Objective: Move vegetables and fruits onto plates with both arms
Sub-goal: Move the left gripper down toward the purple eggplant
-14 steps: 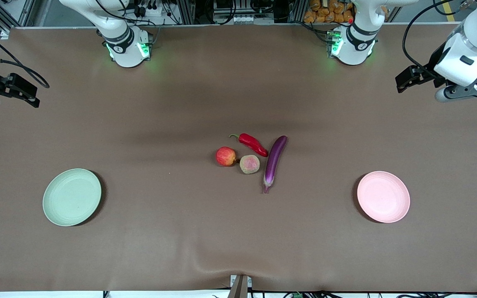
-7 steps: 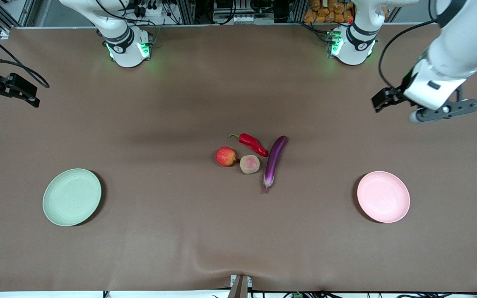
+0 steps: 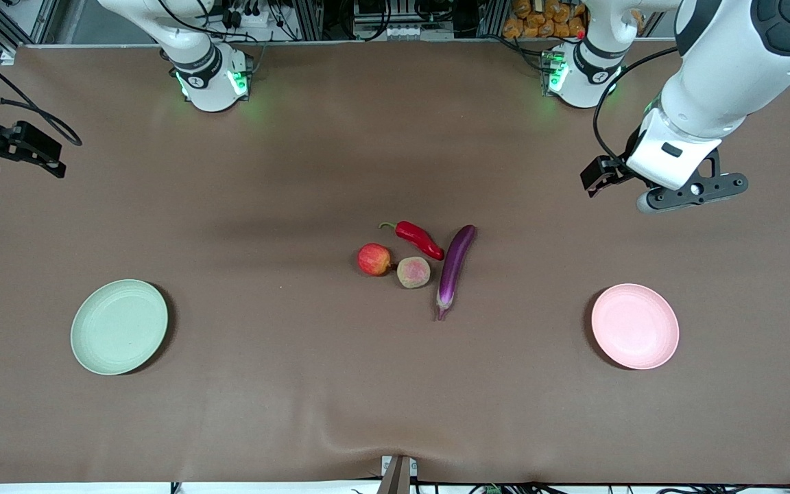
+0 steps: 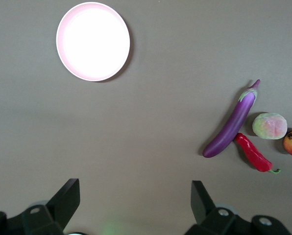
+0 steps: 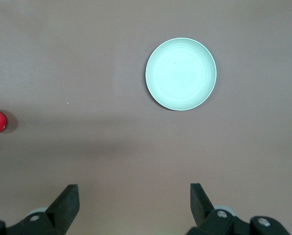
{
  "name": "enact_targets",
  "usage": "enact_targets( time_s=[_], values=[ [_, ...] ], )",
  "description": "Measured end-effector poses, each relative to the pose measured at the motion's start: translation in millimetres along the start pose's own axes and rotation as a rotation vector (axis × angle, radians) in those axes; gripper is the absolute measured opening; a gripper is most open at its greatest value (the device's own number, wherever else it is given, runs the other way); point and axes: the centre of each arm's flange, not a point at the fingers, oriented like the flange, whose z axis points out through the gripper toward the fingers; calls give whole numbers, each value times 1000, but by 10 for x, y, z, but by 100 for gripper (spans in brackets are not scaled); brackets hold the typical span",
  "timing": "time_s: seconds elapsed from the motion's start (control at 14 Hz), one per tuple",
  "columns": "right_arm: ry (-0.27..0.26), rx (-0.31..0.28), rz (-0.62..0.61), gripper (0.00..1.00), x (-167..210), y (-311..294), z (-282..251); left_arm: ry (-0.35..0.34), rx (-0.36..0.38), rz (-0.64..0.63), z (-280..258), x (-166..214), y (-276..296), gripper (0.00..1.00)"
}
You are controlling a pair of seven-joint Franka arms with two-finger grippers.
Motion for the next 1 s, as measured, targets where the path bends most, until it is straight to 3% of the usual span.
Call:
enact_targets(
  time_s=[0.5, 1.0],
  values=[
    [-1, 1, 0, 100, -1, -1, 2, -8, -2, -29, 485, -103, 450, 100],
    [-8, 1, 0, 100, -8, -2, 8, -6, -44, 55, 1769, -224, 961, 100]
  ],
)
